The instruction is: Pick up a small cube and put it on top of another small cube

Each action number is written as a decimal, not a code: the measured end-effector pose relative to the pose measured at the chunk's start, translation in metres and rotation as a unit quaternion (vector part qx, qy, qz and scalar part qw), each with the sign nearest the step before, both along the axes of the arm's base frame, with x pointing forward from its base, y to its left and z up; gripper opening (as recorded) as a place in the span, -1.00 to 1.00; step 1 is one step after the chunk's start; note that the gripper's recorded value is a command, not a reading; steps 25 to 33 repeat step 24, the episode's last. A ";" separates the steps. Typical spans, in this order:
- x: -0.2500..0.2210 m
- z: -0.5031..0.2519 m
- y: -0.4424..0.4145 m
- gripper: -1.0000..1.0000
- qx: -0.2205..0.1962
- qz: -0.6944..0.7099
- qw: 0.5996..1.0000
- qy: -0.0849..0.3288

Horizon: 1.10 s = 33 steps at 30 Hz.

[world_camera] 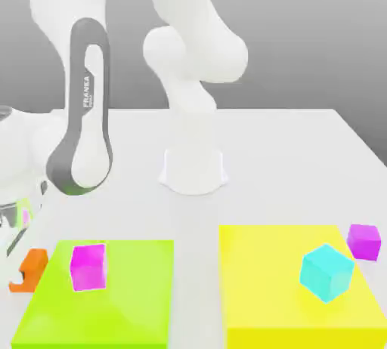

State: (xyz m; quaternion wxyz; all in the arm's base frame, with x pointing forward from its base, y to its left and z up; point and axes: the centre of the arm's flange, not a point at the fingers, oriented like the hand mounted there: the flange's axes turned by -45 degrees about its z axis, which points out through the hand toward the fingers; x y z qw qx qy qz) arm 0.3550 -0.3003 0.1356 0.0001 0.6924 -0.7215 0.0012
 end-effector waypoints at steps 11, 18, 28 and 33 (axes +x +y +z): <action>0.033 0.113 0.059 -1.00 0.000 0.160 0.987 0.001; 0.049 0.149 0.128 -1.00 0.001 0.339 0.941 0.000; 0.049 0.113 0.131 1.00 0.001 0.345 0.939 0.000; 0.049 0.113 0.131 1.00 0.001 0.345 0.939 0.000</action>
